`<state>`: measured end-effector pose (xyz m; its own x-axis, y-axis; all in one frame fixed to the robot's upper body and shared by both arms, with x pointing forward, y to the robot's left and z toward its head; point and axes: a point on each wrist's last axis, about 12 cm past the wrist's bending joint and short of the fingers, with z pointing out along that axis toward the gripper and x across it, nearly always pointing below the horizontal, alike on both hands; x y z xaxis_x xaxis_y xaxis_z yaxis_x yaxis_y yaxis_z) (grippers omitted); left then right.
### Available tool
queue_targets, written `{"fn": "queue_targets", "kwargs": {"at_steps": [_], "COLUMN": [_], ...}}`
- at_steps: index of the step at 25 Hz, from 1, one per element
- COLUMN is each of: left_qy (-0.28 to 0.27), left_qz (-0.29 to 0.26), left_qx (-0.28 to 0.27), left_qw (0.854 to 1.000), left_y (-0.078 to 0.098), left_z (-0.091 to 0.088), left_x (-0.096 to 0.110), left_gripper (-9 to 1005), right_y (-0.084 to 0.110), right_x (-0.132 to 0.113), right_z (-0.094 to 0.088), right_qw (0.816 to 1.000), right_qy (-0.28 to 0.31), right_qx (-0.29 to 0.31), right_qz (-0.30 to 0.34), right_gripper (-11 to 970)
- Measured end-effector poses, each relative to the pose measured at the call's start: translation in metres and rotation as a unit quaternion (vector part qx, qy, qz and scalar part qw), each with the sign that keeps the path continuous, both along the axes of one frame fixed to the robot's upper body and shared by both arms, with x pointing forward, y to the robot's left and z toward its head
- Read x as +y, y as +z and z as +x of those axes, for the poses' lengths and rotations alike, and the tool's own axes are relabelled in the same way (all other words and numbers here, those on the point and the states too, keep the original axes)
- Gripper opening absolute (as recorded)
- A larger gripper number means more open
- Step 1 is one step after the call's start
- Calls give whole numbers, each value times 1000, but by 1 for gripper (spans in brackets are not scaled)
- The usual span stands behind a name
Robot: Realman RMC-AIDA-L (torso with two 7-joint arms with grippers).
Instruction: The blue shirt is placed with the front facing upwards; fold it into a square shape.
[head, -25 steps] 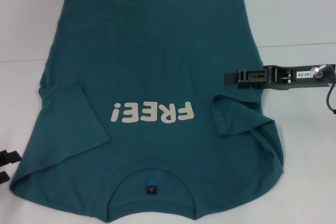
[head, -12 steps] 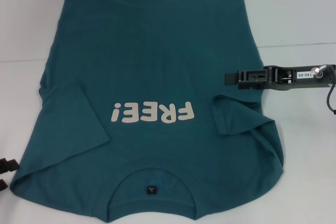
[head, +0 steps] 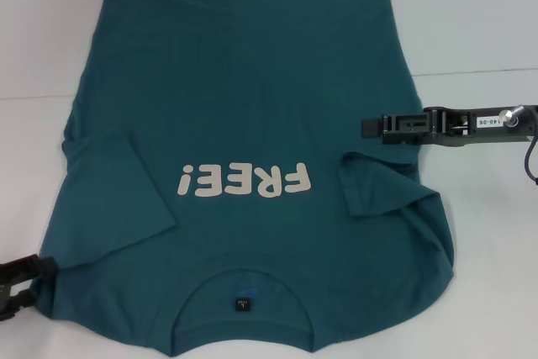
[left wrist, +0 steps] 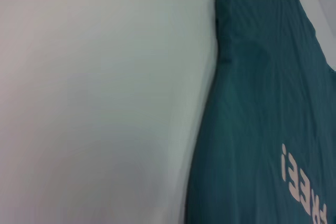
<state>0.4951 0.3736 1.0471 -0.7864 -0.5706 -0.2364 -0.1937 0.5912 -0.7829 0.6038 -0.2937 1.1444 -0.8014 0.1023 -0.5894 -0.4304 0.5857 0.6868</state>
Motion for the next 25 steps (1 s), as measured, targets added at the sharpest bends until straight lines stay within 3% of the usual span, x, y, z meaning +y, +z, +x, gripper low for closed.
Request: {"fn": "queue_targets", "kwargs": {"at_steps": [10,25], "left_qy": [-32,0], "left_qz": [-20,15], "left_qx": [0,-8], "left_qw": [999,1000], "left_y": [3,5], "left_z": [6,22], "left_x": [-12,-4], "left_gripper": [722,724], "right_y": [0,0], "right_x": [-1,-3], "right_z": [-1,-1], "right_qw": [1000,1000], "right_qy": [-1,-3], "right_qx": [1,0], "right_qz": [-1,-1], "right_gripper": [763,762]}}
